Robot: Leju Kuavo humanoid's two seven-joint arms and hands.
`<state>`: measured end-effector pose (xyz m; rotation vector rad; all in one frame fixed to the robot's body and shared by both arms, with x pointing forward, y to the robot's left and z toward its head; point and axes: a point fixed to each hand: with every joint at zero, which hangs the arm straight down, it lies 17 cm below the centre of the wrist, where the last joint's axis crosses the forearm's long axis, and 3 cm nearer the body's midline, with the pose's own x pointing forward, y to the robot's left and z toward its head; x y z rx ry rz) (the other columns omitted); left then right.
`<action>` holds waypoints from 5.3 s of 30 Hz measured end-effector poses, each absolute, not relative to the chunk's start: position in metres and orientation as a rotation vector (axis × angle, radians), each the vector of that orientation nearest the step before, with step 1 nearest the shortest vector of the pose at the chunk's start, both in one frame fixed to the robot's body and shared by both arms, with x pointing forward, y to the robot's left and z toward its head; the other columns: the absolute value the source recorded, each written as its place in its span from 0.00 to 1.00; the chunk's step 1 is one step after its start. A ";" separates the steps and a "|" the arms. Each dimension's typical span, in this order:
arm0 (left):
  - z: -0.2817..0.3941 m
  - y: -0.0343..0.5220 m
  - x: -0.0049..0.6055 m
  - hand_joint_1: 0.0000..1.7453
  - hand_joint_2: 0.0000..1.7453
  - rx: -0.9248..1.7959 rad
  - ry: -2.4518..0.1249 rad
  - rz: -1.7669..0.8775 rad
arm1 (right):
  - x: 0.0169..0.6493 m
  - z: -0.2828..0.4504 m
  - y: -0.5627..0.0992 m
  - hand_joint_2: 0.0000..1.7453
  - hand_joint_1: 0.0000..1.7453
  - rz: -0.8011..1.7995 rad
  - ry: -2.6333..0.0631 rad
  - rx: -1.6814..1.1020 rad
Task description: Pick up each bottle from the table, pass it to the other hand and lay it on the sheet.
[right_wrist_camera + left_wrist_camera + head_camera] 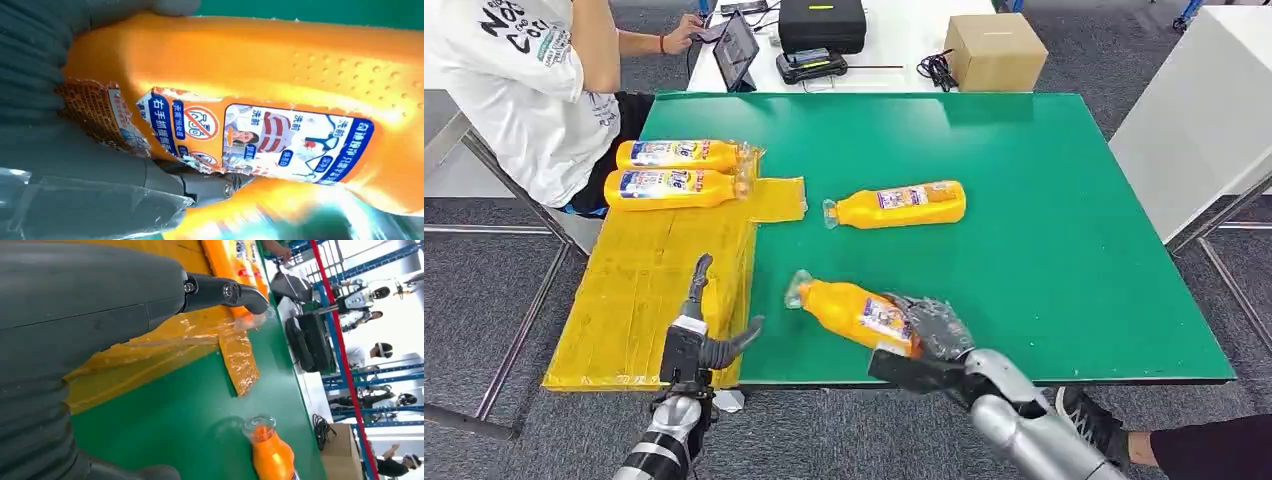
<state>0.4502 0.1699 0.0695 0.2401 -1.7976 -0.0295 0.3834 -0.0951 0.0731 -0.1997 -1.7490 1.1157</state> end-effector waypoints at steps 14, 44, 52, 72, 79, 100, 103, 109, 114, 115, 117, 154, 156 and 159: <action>0.098 0.174 0.452 0.00 1.00 -0.033 -1.746 0.225 | 0.359 0.231 -0.165 1.00 1.00 0.269 -2.202 -0.564; 0.114 0.089 0.425 0.00 1.00 -0.525 -1.607 0.217 | 0.356 0.139 -0.113 1.00 1.00 0.370 -2.045 -0.460; 0.113 0.076 0.418 0.00 1.00 -0.564 -1.595 0.173 | 0.351 0.114 -0.070 1.00 1.00 0.436 -2.005 -0.349; 0.112 0.048 0.404 0.00 1.00 -0.702 -1.524 0.112 | 0.356 0.106 -0.014 1.00 1.00 0.540 -1.995 -0.229; 0.115 0.034 0.394 0.00 1.00 -0.742 -1.523 0.065 | 0.357 0.101 -0.003 1.00 1.00 0.575 -1.981 -0.181; 0.092 0.039 0.398 0.00 1.00 -0.726 -1.466 0.077 | 0.337 0.078 0.063 1.00 1.00 0.815 -1.957 0.038; 0.087 0.043 0.399 0.00 1.00 -0.725 -1.460 0.096 | 0.335 0.073 0.070 1.00 1.00 0.854 -1.941 0.071; 0.084 0.049 0.401 0.00 1.00 -0.718 -1.458 0.113 | 0.336 0.068 0.075 1.00 1.00 0.891 -1.929 0.088; 0.085 0.053 0.402 1.00 1.00 -0.716 -1.472 0.136 | 0.336 0.067 0.078 1.00 1.00 0.911 -1.926 0.097; 0.085 0.055 0.402 1.00 1.00 -0.717 -1.476 0.143 | 0.336 0.067 0.078 1.00 1.00 0.913 -1.924 0.101; 0.086 0.058 0.403 1.00 1.00 -0.717 -1.483 0.158 | 0.336 0.067 0.079 1.00 1.00 0.916 -1.922 0.105; 0.183 0.119 0.444 1.00 1.00 -0.532 -1.808 0.296 | 0.347 0.153 0.057 0.00 0.00 0.615 -2.086 0.073; 0.191 0.130 0.451 1.00 1.00 -0.497 -1.833 0.318 | 0.349 0.174 0.044 0.00 0.00 0.544 -2.132 0.044; 0.197 0.139 0.458 1.00 1.00 -0.473 -1.847 0.337 | 0.348 0.196 0.031 0.00 0.00 0.492 -2.187 0.004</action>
